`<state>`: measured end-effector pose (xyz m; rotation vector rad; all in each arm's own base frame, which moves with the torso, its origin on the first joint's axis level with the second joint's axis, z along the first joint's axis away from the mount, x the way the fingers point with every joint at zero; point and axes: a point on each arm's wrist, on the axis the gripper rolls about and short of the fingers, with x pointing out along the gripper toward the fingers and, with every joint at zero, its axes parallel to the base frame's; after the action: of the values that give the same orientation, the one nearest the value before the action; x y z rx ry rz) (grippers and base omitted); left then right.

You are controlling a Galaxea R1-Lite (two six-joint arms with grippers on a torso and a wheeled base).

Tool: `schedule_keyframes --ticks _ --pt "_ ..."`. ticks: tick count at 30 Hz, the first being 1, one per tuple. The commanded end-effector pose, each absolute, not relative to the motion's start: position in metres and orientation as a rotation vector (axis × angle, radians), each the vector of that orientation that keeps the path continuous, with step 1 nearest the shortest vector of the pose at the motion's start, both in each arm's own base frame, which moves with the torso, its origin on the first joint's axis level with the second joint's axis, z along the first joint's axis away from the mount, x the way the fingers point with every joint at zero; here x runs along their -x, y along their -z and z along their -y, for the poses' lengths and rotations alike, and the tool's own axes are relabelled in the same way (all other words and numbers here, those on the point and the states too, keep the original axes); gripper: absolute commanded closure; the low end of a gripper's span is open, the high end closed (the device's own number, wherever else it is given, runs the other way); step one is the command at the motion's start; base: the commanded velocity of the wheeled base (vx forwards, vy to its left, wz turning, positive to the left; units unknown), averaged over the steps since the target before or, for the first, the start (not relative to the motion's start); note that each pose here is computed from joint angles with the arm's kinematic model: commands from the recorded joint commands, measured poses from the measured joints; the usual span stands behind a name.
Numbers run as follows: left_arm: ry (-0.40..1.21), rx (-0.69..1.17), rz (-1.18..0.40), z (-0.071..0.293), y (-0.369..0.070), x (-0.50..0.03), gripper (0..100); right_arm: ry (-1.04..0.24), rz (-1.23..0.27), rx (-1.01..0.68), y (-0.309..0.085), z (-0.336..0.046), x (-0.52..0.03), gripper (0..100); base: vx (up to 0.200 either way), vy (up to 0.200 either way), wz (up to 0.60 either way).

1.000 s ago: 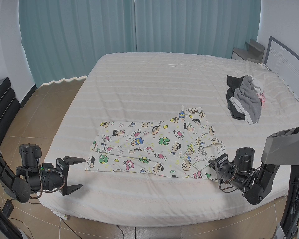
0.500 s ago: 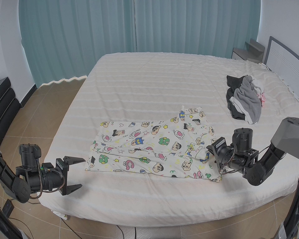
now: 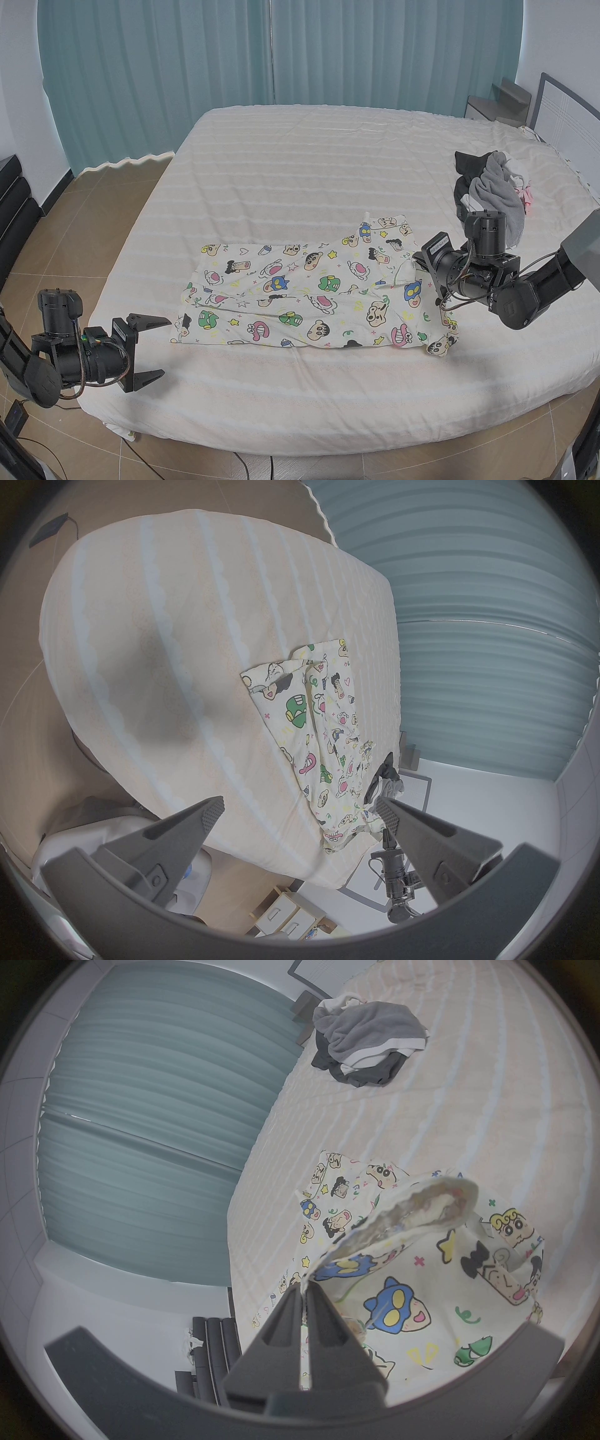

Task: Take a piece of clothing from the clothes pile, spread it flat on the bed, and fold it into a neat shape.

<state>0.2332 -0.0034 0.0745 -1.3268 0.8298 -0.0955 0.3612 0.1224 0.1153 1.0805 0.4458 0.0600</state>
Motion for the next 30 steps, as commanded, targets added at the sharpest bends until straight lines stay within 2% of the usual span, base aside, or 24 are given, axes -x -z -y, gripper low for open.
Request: schedule_keyframes --ticks 1,7,9,11,20,23,30 --pt "0.094 1.328 -0.832 0.003 -0.074 -0.233 0 -0.071 -0.427 -1.069 -0.128 -0.123 -0.366 100 0.0 0.0 0.0" --pt "0.095 1.326 -0.834 0.004 -0.074 -0.233 0 -0.094 -0.407 -1.071 -0.147 -0.122 -0.354 100 0.0 0.0 0.0" --pt "0.095 1.324 -0.834 0.004 -0.074 -0.233 0 -0.121 -0.372 -1.081 -0.178 -0.117 -0.336 100 0.0 0.0 0.0" --pt "0.095 1.324 -0.834 0.004 -0.074 -0.233 0 -0.123 -0.384 -1.076 -0.188 -0.116 -0.325 100 0.0 0.0 0.0" --pt "0.092 1.325 -0.836 0.004 -0.073 -0.232 0 -0.159 -0.455 -1.015 -0.191 -0.131 -0.283 100 0.0 0.0 0.0" --pt "0.092 1.325 -0.836 0.004 -0.073 -0.232 0 -0.173 -0.444 -1.008 -0.197 -0.13 -0.277 100 0.0 0.0 0.0" --pt "0.089 1.324 -0.834 0.004 -0.073 -0.232 0 -0.131 -0.529 -0.966 -0.18 -0.134 -0.279 100 0.0 0.0 0.0"
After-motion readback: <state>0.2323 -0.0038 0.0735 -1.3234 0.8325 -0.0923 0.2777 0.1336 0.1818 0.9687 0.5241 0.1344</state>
